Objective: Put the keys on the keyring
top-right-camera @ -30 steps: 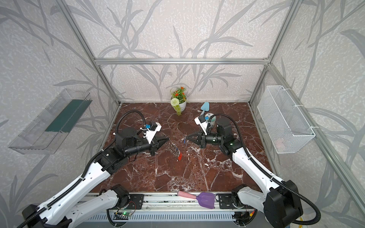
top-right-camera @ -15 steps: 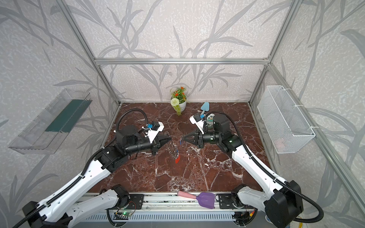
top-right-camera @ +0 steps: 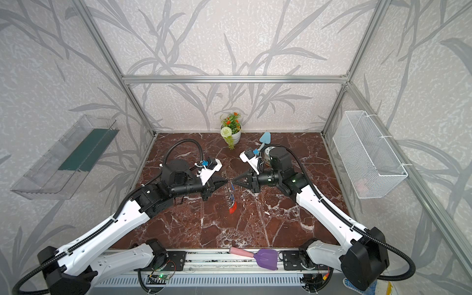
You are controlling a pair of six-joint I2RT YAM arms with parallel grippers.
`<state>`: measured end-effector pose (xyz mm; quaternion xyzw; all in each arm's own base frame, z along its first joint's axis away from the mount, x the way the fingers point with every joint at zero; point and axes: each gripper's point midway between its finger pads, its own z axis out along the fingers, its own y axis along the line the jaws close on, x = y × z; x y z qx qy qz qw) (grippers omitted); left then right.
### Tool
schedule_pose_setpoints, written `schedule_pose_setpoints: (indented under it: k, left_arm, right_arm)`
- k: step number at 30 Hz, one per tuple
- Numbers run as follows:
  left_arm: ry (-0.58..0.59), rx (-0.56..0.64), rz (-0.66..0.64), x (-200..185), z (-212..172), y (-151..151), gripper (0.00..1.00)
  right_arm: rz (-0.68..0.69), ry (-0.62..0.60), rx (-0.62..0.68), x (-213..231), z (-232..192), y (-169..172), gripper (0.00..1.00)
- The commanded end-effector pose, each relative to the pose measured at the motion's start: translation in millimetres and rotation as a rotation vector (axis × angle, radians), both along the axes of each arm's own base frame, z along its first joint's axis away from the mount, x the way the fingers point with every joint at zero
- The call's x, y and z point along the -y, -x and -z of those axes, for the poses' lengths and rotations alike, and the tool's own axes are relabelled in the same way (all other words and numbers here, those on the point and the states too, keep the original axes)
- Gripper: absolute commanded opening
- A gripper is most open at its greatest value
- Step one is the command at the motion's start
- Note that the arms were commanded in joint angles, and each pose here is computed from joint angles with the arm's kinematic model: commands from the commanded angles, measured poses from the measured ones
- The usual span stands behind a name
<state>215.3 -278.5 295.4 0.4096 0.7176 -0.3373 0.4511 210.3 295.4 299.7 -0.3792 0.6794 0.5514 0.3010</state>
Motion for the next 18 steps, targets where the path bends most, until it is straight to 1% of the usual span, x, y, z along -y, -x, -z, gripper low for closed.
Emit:
schedule_pose_setpoints:
  k: [1,18]
  left_arm:
    - [0.026,0.069,0.020,3.8,-24.0,1.9,0.00]
    - [0.017,0.072,0.041,7.6,-21.0,8.5,0.00]
  right_arm:
    - [0.004,-0.009,0.047,-2.0,-10.6,-0.8,0.00]
    - [0.059,0.028,0.019,-0.8,2.4,-7.5,0.00]
